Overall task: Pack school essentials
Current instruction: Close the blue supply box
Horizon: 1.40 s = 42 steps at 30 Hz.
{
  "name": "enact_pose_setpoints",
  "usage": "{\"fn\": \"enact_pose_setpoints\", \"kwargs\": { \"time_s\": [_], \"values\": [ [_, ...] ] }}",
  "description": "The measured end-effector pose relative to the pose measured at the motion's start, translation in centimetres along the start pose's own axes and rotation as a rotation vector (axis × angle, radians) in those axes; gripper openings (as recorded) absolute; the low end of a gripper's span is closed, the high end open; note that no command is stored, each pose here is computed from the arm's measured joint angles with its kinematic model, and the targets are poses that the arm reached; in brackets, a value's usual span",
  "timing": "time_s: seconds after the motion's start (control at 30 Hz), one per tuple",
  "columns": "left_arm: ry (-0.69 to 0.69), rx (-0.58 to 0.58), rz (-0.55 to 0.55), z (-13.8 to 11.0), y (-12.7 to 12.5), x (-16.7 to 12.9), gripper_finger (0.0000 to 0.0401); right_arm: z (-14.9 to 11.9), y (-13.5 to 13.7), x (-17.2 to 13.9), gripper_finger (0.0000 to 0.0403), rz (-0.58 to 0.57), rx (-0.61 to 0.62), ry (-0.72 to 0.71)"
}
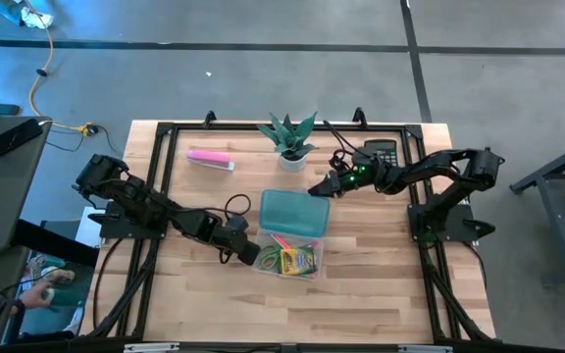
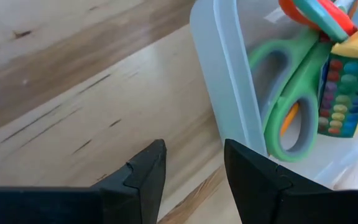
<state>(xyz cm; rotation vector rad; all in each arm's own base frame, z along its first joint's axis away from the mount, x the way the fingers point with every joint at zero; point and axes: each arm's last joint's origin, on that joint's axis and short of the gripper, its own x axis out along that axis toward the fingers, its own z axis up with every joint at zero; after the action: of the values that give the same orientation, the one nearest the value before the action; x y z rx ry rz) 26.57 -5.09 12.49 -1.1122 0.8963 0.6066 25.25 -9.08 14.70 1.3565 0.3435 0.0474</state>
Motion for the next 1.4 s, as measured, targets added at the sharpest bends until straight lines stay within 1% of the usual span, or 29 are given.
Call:
{"fn": "enact_pose_setpoints", "kwargs": {
  "time_s": [0.4,0.57,0.73,1.07,1.4],
  "values": [
    [-0.014,-0.012,0.002,0.5,0.1,0.0,0.0152,-0.6,0.8,0.5,0.0194,0.054,-0.024,0.023],
    [-0.022,-0.013,0.004,0.5,0.1,0.0,0.0152,-0.6,0.8,0.5,0.0194,0.057,-0.027,0.026],
    [-0.021,0.023,0.004,0.5,0.1,0.0,0.0152,-0.6,0.8,0.5,0.0194,0.058,-0.029,0.025],
    [-0.019,0.022,0.004,0.5,0.1,0.0,0.0152,-0.8,1.4,0.7,0.0194,0.101,-0.033,0.028],
    [-0.052,-0.021,0.011,0.9,0.2,0.1,0.0152,-1.5,1.7,1.0,0.0194,0.118,-0.046,0.055]
  ]
}}
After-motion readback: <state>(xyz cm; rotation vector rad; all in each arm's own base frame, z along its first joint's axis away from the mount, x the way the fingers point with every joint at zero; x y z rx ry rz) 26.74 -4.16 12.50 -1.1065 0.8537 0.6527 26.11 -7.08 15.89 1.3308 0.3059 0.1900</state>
